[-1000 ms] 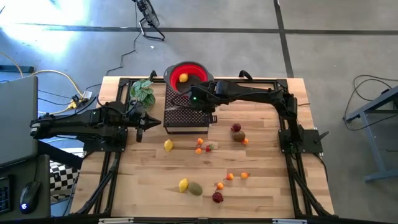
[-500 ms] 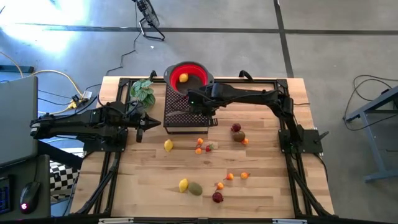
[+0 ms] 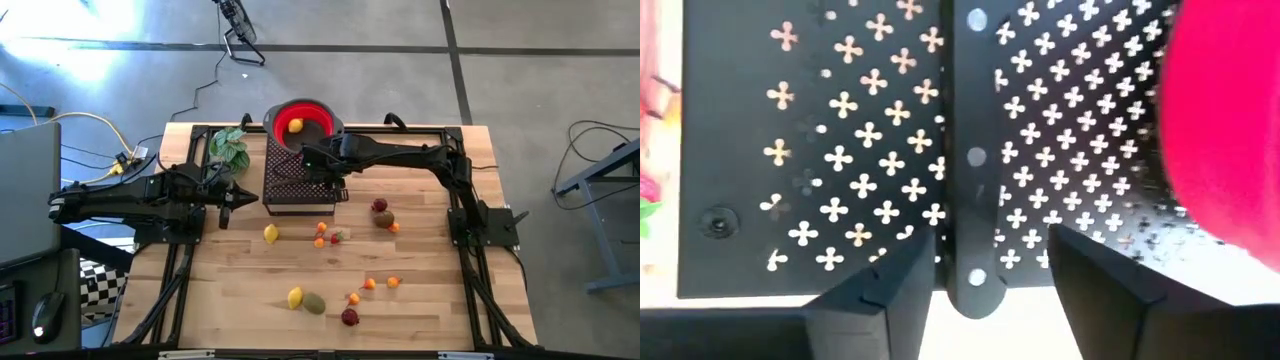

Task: Pick & Place Fruit
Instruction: Put the top pomegranate into the red strainer bowl

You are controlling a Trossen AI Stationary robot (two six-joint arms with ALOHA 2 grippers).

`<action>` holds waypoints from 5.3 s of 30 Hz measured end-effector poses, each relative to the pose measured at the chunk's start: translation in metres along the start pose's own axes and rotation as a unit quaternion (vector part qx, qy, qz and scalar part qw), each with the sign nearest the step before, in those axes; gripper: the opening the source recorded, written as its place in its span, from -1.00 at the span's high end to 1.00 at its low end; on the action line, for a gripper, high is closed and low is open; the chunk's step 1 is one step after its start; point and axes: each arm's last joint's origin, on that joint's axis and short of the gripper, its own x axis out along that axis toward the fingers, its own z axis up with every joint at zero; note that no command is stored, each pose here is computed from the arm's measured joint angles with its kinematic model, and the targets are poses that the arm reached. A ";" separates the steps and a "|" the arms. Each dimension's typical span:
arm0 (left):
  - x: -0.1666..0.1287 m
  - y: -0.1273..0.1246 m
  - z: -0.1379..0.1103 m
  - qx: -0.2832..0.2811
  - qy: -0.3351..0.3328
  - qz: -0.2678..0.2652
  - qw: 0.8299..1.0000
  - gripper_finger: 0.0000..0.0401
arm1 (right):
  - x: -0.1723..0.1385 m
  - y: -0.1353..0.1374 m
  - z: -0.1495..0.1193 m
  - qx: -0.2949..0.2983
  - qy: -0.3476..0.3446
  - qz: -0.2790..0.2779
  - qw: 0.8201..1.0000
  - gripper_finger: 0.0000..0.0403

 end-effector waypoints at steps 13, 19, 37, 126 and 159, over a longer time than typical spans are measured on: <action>0.000 0.000 -0.001 0.000 0.003 0.001 1.000 1.00 | -0.050 0.005 -0.010 -0.003 -0.035 -0.016 0.999 0.38; 0.000 0.001 -0.002 0.004 0.009 0.004 1.000 1.00 | -0.076 -0.003 -0.024 0.045 -0.068 0.049 0.995 0.85; 0.000 0.001 -0.002 0.019 0.007 0.008 1.000 1.00 | -0.082 0.013 -0.119 0.195 -0.128 0.104 0.967 0.99; -0.039 0.021 -0.038 0.139 -0.112 0.189 0.965 1.00 | -0.037 -0.021 -0.186 0.364 -0.153 0.080 0.915 0.99; -0.039 0.021 -0.035 0.173 -0.121 0.194 0.958 1.00 | -0.038 0.006 -0.182 0.330 -0.082 0.064 0.938 -0.40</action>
